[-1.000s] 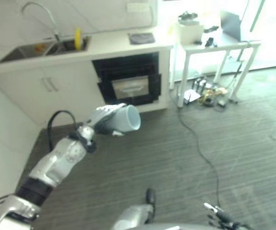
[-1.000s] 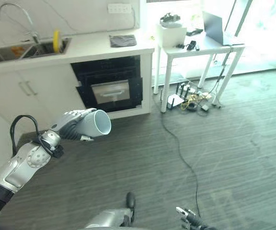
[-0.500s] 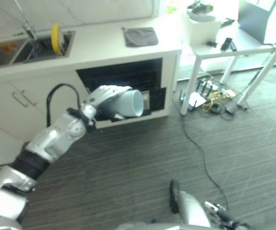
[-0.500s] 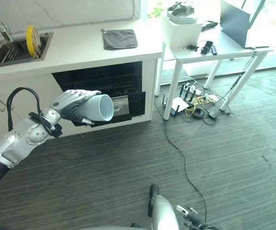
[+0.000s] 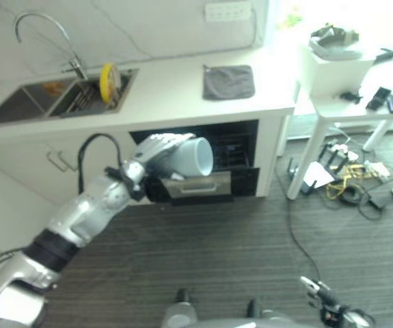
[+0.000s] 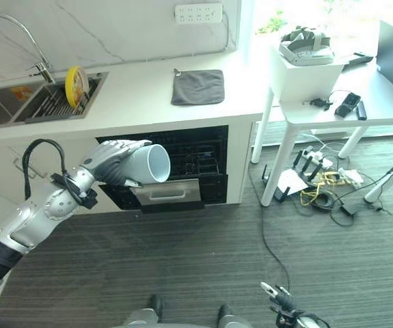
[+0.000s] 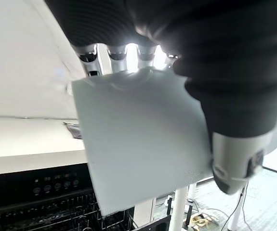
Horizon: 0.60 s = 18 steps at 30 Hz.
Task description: Place the dishes in the dishwasher.
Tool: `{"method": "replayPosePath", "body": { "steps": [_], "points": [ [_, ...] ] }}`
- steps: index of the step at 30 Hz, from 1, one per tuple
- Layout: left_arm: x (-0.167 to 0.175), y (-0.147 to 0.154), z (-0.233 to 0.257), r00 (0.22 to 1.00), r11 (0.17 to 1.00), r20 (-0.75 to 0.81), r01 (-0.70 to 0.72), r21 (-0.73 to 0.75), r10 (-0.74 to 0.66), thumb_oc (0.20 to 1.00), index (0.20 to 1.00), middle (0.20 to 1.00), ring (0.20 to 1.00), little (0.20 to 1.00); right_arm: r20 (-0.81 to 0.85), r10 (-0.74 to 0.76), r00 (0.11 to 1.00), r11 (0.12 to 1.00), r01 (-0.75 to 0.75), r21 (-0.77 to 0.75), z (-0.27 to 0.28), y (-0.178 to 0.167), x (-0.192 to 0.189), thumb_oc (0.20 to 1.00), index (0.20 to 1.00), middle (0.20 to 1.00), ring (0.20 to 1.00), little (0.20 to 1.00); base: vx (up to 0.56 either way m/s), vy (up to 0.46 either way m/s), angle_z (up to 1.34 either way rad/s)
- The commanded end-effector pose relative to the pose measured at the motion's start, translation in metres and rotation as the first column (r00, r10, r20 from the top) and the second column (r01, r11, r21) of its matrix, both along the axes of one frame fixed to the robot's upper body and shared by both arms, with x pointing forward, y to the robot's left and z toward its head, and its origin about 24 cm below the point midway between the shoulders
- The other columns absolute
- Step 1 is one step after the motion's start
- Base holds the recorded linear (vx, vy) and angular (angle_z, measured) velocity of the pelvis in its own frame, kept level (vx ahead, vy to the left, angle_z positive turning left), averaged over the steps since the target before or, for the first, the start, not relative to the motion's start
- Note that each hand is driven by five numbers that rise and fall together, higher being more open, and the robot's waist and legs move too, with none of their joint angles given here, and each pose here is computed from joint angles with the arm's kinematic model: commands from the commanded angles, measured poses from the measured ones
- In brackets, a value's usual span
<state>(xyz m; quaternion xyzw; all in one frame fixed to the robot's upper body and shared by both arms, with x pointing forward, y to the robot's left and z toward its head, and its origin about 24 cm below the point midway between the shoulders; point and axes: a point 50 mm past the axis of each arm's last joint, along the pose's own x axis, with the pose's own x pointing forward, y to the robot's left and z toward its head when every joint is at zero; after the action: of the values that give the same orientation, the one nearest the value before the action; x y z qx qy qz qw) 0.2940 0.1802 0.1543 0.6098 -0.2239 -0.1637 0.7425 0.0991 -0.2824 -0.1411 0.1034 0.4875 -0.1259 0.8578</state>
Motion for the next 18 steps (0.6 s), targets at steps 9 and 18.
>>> {"method": "replayPosePath", "body": {
  "steps": [9,18],
  "points": [
    [0.006,-0.009,0.048,0.987,0.997,0.139,0.076,0.022,-0.078,0.200,0.200,0.200,0.200,0.200,0.011,-0.109,0.994,0.994,0.109,0.028,-0.006,0.014,-0.002,1.000,1.000,1.000,1.000,1.000,0.17,0.401,0.16],
    [0.007,0.004,0.060,0.986,1.000,0.165,0.016,0.016,-0.018,0.200,0.200,0.200,0.200,0.200,-0.017,0.017,1.000,0.998,-0.016,0.063,-0.010,0.031,0.003,1.000,1.000,1.000,1.000,1.000,0.12,0.009,-0.28]
  ]
}}
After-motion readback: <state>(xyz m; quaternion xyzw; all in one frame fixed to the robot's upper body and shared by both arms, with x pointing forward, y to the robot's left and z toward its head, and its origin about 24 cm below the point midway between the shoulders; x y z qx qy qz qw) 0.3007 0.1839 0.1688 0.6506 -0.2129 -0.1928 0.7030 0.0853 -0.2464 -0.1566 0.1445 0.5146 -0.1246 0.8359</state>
